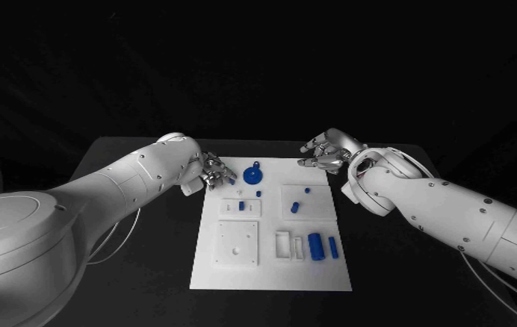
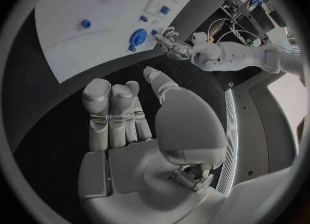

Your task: Assemble the parts on the task board

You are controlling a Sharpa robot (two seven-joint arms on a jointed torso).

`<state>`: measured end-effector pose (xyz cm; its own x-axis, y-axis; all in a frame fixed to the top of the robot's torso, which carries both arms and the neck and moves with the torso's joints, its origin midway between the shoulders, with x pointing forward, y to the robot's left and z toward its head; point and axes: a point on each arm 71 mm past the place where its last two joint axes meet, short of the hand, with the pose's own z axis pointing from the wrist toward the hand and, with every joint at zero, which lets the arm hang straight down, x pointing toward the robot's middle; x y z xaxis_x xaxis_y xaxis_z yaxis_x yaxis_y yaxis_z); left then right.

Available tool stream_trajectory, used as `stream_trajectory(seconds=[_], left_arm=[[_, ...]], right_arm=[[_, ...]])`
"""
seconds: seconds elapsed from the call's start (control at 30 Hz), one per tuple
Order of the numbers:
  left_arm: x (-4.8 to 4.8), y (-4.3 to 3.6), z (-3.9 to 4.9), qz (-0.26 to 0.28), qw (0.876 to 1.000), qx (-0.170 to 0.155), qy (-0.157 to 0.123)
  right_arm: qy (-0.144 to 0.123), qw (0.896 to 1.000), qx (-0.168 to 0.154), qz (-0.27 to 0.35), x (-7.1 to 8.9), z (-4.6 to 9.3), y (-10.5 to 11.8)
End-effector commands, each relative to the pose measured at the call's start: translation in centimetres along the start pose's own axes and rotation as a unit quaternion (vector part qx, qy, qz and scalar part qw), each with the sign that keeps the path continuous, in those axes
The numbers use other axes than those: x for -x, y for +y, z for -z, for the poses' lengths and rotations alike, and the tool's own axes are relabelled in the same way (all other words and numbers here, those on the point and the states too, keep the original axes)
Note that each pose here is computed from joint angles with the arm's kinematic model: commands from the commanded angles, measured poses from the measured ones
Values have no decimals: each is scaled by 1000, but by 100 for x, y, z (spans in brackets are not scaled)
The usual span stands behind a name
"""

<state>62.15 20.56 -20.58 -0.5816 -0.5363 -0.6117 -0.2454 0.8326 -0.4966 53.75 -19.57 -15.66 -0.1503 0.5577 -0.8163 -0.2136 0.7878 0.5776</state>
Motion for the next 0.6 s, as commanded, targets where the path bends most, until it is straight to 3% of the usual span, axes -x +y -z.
stream_trajectory(seconds=[0.03,0.6], left_arm=[[-51,22,-12,-5,1000,4,14],[-19,66,19,5,1000,3,-9]], right_arm=[[6,1000,3,2,-5,0,4],[4,1000,0,3,21,14,-26]])
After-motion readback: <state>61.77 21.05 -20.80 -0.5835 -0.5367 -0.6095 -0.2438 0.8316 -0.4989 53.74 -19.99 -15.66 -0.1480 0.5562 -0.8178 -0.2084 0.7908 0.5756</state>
